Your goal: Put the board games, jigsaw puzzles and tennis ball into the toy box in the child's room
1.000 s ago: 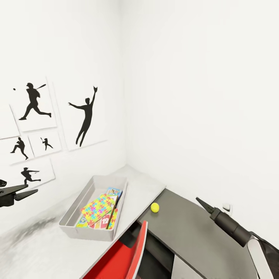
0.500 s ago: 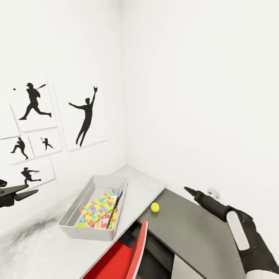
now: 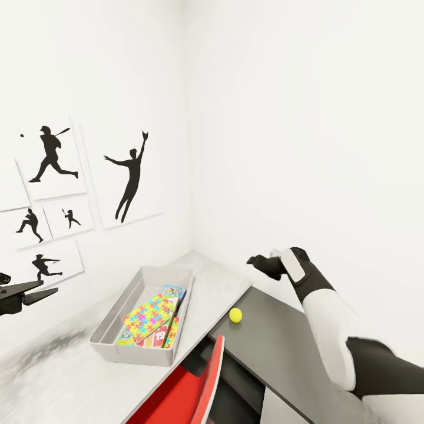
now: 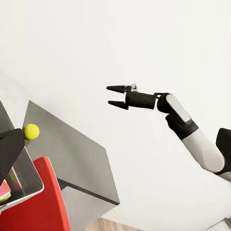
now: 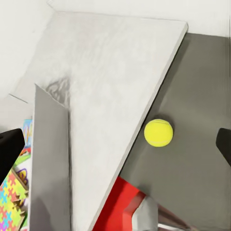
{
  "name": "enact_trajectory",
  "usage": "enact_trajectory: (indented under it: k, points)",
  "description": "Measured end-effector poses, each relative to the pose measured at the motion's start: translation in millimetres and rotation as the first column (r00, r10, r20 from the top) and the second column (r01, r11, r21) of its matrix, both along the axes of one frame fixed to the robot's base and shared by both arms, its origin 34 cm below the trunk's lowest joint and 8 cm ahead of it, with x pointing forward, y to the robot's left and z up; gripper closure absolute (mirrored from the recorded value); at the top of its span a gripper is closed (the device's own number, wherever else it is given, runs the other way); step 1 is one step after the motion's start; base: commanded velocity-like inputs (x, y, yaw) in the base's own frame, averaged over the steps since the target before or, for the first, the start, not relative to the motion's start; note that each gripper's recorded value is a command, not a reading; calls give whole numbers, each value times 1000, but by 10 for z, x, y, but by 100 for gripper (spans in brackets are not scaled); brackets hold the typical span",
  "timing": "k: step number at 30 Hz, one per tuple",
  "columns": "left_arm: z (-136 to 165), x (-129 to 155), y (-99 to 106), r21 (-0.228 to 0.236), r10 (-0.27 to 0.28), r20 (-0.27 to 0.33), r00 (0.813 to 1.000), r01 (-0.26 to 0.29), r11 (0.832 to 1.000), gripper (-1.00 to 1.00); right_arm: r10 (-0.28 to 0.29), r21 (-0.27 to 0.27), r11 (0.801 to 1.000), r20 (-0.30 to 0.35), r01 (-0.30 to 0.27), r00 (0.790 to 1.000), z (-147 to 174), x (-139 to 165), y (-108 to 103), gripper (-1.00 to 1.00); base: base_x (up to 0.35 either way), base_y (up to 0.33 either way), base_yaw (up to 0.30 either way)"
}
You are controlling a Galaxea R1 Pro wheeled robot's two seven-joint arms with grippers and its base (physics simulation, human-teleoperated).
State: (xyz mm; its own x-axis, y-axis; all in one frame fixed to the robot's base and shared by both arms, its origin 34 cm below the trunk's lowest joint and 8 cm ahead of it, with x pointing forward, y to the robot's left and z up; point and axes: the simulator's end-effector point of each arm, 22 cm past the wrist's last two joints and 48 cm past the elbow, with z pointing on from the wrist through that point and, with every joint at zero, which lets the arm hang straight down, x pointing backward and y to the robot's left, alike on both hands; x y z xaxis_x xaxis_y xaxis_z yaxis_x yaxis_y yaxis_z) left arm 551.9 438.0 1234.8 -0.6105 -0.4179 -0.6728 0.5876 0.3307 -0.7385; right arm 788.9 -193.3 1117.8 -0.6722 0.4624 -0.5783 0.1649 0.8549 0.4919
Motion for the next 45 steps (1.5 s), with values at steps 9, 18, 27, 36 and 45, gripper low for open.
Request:
enact_trajectory:
  k: [9,18,27,36,45]
  points:
    - [0,-1,-1,0,0,0,1000,0,1000,-100,-20,-15,1000,-24,19,1000,12,91,47,-100,0,0,0]
    - [-2,-1,-1,0,0,0,1000,0,1000,-100,-5,-58,998,-20,4,1000,9,94,54,-100,0,0,0]
    - [-1,-1,0,1,0,0,1000,0,1000,-100,3,-74,997,-17,-4,1000,9,94,62,-100,7,2,0]
    - [-4,-3,-2,2,-1,-1,1000,1,1000,-100,1,-77,997,-15,-2,1000,6,95,53,-100,143,49,0]
    - [-19,2,-12,1,-3,-4,1000,3,1000,-100,-2,-79,997,-16,0,1000,-3,99,31,-100,25,5,0]
